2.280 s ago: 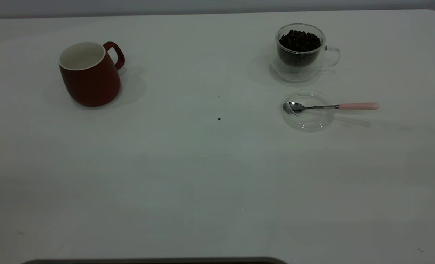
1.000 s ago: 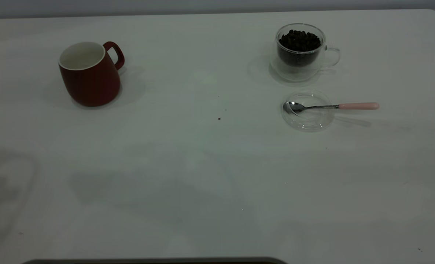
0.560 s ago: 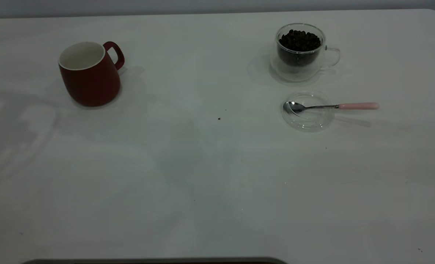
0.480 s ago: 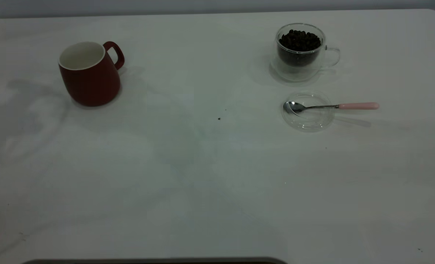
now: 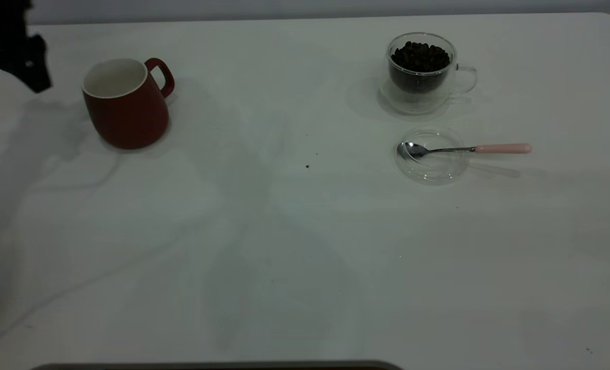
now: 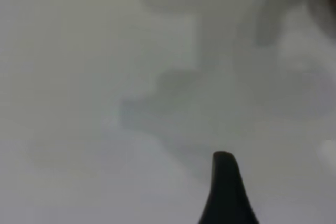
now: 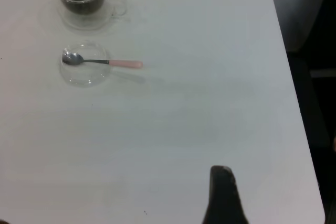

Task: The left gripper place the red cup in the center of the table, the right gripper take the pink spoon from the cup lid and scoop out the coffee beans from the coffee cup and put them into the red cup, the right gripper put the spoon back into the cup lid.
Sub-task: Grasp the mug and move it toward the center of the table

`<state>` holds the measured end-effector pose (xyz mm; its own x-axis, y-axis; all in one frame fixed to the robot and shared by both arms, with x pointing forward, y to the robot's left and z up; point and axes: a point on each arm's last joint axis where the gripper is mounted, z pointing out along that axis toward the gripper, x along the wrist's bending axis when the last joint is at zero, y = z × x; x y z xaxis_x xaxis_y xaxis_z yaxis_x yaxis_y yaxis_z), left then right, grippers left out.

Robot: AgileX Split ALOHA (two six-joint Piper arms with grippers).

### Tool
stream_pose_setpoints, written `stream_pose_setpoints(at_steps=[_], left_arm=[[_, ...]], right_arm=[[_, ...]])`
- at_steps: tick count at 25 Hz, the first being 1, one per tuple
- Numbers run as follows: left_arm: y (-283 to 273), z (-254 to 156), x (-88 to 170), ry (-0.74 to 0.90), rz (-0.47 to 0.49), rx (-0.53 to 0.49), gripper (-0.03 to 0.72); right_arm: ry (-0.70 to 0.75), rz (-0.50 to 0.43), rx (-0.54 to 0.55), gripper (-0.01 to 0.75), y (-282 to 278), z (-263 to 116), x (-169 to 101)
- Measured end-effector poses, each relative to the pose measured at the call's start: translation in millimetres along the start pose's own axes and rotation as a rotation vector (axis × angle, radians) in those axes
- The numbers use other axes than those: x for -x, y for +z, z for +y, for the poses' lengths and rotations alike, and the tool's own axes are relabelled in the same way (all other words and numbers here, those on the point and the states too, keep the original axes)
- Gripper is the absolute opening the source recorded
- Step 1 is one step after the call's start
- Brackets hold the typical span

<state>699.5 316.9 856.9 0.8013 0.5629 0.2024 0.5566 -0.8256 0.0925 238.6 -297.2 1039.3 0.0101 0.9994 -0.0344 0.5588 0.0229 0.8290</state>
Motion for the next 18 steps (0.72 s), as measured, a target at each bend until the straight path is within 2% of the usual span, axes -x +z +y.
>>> stream_pose_setpoints(at_steps=[4, 7, 12, 18], left_arm=[[13, 19, 15, 0.23, -0.02, 0.038, 0.586], [22, 25, 23, 0.337, -0.057, 0.076, 0.586], [29, 38, 38, 0.402, -0.132, 0.176, 0.586], [25, 66, 60, 0.474, -0.162, 0.284, 0.586]], right_arm=[[0.0, 0.0, 0.0, 0.56, 0, 0, 0], [0.0, 0.0, 0.0, 0.56, 0, 0, 0], [0.0, 0.0, 0.0, 0.56, 0, 0, 0], [0.0, 0.0, 0.0, 0.56, 0, 0, 0]])
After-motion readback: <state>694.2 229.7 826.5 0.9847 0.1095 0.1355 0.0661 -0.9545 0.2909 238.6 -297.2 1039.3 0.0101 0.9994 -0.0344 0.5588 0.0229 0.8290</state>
